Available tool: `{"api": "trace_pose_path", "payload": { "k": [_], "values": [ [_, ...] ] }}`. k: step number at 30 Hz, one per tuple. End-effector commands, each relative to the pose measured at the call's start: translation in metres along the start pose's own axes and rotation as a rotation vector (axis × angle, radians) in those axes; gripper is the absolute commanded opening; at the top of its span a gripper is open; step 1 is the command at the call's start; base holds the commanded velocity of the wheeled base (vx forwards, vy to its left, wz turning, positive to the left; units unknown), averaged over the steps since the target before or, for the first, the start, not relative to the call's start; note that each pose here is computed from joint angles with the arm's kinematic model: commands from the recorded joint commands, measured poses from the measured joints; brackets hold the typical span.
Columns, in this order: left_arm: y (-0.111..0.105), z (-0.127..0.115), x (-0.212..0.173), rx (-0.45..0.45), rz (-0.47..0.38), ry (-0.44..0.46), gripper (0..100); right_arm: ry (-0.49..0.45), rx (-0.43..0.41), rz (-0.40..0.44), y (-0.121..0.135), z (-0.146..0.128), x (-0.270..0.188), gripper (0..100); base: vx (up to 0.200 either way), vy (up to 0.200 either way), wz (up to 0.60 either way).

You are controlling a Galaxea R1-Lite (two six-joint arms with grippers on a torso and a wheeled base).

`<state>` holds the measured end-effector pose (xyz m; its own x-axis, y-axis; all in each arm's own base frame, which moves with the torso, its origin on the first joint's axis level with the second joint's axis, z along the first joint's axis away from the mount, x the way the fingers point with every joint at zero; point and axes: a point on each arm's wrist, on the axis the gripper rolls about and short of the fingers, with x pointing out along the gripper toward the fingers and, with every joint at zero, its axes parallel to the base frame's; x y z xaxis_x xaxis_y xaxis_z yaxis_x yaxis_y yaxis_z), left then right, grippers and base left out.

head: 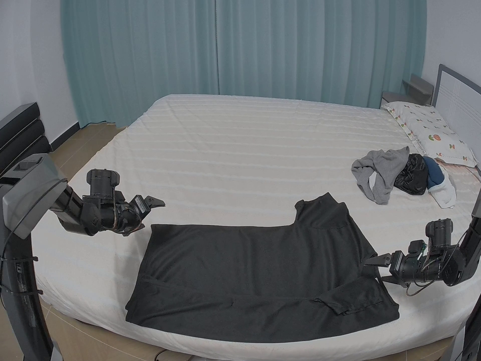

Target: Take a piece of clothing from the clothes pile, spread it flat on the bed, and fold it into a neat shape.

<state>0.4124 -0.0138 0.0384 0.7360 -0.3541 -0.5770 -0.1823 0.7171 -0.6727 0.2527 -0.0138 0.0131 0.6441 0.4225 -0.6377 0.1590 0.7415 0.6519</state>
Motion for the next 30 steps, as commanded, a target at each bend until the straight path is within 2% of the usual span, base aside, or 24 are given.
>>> {"api": "trace_pose_path", "payload": {
  "k": [1, 7, 18, 19, 30],
  "values": [
    [0.010, -0.009, 0.040, 0.020, 0.011, 0.030, 100, 0.012, 0.006, -0.008, -0.003, 0.000, 0.005, 100, 0.000, 0.000, 0.00],
    [0.014, -0.009, 0.044, 0.024, 0.049, 0.001, 100, 0.002, 0.000, -0.006, -0.006, -0.002, 0.009, 100, 0.000, 0.000, 0.00],
    [0.011, -0.006, 0.044, 0.026, 0.043, -0.022, 100, -0.027, -0.007, 0.003, -0.009, -0.001, 0.010, 100, 0.000, 0.000, 0.00],
    [0.011, -0.006, 0.044, 0.026, 0.044, -0.021, 0, -0.025, -0.009, 0.004, -0.009, -0.001, 0.011, 100, 0.000, 0.000, 0.00],
    [0.013, -0.005, 0.043, 0.012, 0.051, -0.026, 0, -0.077, -0.030, 0.033, 0.002, 0.008, 0.004, 100, 0.000, 0.000, 0.00]
  ]
}}
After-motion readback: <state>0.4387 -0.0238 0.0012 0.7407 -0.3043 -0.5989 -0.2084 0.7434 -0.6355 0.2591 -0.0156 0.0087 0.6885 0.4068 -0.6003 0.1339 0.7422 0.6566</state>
